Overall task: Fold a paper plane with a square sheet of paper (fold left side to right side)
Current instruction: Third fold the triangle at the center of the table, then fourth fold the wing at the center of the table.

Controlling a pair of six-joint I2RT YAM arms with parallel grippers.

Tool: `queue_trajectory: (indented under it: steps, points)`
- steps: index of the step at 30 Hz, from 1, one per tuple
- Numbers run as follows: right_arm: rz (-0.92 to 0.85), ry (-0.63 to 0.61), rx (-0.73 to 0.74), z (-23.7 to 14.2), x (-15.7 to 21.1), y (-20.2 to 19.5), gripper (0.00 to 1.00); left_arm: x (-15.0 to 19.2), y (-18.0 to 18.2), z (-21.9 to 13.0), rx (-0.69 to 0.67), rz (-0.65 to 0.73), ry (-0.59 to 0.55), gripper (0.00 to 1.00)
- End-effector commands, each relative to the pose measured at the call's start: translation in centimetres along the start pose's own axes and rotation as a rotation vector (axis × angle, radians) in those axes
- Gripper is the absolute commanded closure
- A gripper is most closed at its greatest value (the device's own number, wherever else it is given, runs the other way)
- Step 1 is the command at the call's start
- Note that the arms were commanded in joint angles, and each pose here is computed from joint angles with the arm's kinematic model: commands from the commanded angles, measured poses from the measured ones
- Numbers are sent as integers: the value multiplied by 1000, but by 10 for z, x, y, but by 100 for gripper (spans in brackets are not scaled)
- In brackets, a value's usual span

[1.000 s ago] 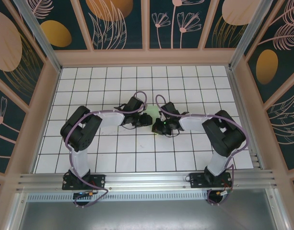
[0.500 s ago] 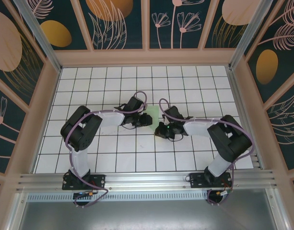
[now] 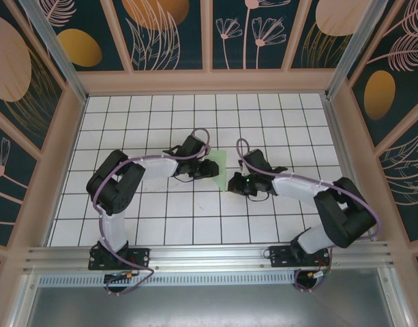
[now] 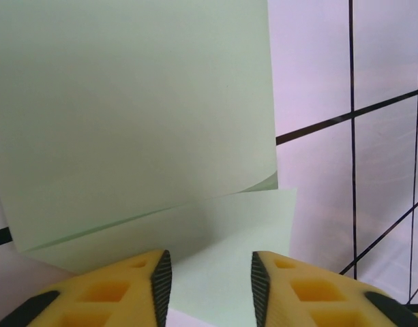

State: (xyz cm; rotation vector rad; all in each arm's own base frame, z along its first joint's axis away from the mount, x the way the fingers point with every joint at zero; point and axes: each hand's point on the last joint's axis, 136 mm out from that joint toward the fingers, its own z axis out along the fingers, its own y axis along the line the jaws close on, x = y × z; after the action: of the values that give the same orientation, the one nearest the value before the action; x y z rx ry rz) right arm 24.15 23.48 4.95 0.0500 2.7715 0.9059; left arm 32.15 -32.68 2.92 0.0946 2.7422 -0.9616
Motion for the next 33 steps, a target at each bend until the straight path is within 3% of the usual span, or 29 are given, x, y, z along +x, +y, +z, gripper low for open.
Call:
queue_trajectory:
  steps: [1, 6, 10, 16, 33]
  points:
    - [-96, -102, -26, -23, -25, 12, 83, -27, -31, -33, 58, 38, -75, 56]
    - [-151, -235, -91, -46, -61, 10, 58, -43, -39, -68, 88, 36, -154, 46]
    - [-239, -235, -186, -44, -72, 25, 49, -45, -24, -89, 67, 9, -204, 42]
    - [-282, -150, -225, -12, -77, 25, 50, -29, 3, -90, 86, -85, -218, 39]
    - [-274, -40, -244, 34, -83, 23, 68, -20, 13, -76, 82, -115, -182, 37]
